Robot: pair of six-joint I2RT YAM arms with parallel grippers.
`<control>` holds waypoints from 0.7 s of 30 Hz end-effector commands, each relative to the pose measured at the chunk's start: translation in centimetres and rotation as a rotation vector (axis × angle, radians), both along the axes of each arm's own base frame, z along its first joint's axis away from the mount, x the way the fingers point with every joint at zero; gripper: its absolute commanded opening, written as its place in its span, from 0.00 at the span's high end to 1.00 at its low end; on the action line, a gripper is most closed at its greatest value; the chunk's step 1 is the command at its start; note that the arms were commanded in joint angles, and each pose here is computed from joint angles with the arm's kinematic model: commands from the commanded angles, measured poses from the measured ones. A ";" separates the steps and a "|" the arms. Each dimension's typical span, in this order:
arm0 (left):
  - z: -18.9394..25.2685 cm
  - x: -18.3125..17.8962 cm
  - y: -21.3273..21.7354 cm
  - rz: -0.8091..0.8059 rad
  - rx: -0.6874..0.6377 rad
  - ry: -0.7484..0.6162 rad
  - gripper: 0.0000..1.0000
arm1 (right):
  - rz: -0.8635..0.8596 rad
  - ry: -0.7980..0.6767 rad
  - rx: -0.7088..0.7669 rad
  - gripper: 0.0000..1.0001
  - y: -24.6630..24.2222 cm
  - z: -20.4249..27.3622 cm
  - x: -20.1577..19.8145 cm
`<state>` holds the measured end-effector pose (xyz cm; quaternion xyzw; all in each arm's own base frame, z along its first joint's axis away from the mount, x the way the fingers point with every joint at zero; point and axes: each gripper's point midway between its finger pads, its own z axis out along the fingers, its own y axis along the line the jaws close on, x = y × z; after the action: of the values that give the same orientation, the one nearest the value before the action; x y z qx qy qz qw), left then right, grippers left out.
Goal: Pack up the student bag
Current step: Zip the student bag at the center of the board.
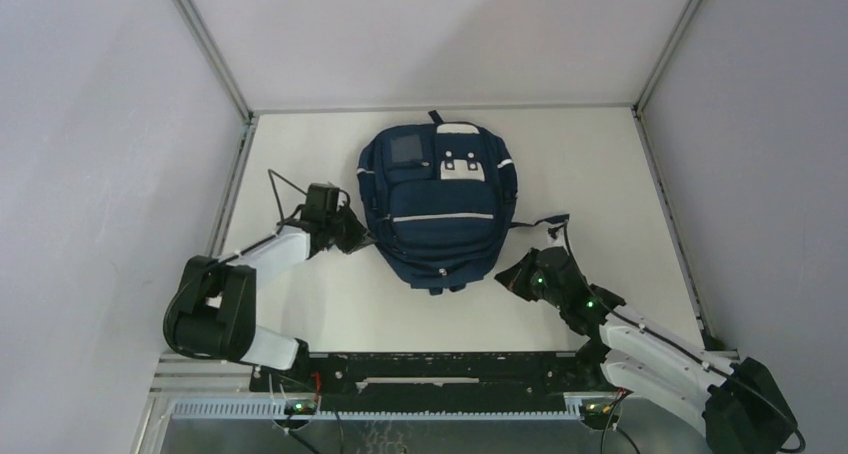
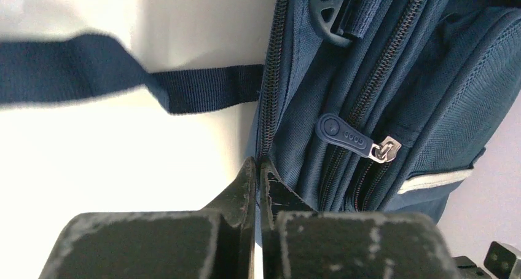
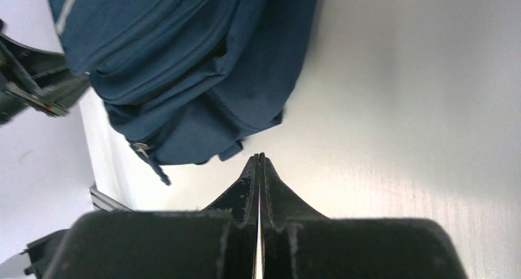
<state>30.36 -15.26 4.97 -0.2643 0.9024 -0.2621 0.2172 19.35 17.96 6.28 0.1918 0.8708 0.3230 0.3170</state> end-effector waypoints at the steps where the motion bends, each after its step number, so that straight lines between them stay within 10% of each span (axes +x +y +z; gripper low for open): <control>1: 3.3 3.0 2.5 0.027 0.074 -0.102 1.00 | 0.057 -0.025 -0.003 1.00 1.3 1.5 1.1; 4: 5.2 3.6 1.8 -0.044 0.062 -0.121 0.97 | 0.158 -0.073 0.018 1.00 3.4 2.9 0.7; 11: 8.5 0.5 2.3 -0.101 0.156 -0.193 0.29 | 0.279 -0.205 -0.092 0.65 7.8 6.0 -0.3; 21: 8.6 -6.1 -3.4 -0.189 0.025 -0.182 0.28 | 0.297 -0.153 -0.259 0.52 12.8 4.7 -1.0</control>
<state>26.60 -16.21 15.98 -0.1431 0.8945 -0.2679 0.3282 17.30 29.87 10.51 -0.0175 0.8965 0.2915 0.3333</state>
